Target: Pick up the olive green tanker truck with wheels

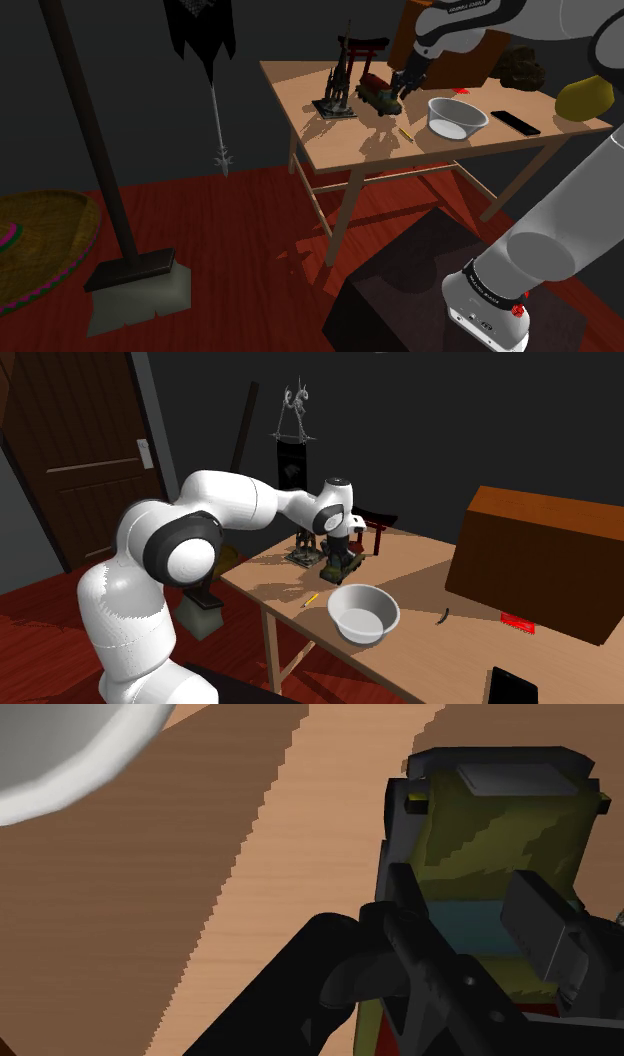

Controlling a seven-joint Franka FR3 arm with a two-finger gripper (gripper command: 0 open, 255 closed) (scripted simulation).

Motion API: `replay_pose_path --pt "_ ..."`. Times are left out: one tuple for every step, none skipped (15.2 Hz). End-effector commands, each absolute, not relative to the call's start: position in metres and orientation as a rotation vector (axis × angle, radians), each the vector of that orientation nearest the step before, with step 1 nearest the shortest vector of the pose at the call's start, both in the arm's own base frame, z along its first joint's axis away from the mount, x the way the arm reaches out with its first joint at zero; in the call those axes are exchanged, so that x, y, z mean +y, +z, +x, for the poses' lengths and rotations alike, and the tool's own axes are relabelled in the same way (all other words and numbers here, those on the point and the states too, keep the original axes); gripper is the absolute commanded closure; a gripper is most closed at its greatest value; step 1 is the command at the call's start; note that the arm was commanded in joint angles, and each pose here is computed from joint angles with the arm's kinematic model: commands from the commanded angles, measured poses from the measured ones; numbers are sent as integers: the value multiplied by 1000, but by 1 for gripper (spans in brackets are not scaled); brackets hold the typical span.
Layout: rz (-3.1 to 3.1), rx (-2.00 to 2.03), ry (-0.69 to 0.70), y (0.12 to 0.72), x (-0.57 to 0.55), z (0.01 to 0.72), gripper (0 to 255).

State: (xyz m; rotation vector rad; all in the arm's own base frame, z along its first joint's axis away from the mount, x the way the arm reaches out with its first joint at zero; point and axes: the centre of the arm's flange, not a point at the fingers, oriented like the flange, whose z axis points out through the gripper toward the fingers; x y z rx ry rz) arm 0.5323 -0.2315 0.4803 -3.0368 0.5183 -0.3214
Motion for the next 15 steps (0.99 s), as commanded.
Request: replay_pose_path --pt "-3037 518 -323 491 -232 532 255" --pt "-3037 518 -323 496 -232 532 255" --pt "-3037 518 -323 501 -232 532 255" --pt "-3037 518 -323 506 -232 532 255" --pt "-3037 518 -323 512 -232 532 255" --pt "-3037 518 -323 517 -232 532 255" --pt "-3037 518 -323 522 -232 532 255" --pt "-3037 518 -323 528 -232 532 255" --pt "-3037 518 -323 533 -232 532 255" --pt "-3037 518 -323 538 -232 532 255" --pt "-3037 518 -323 543 -232 532 255" --pt "-3037 518 -323 549 -232 532 255" --pt "-3037 518 -323 554 -232 532 255" --pt "-3037 518 -323 555 -232 532 255" --pt "-3037 518 -323 555 -232 532 255"
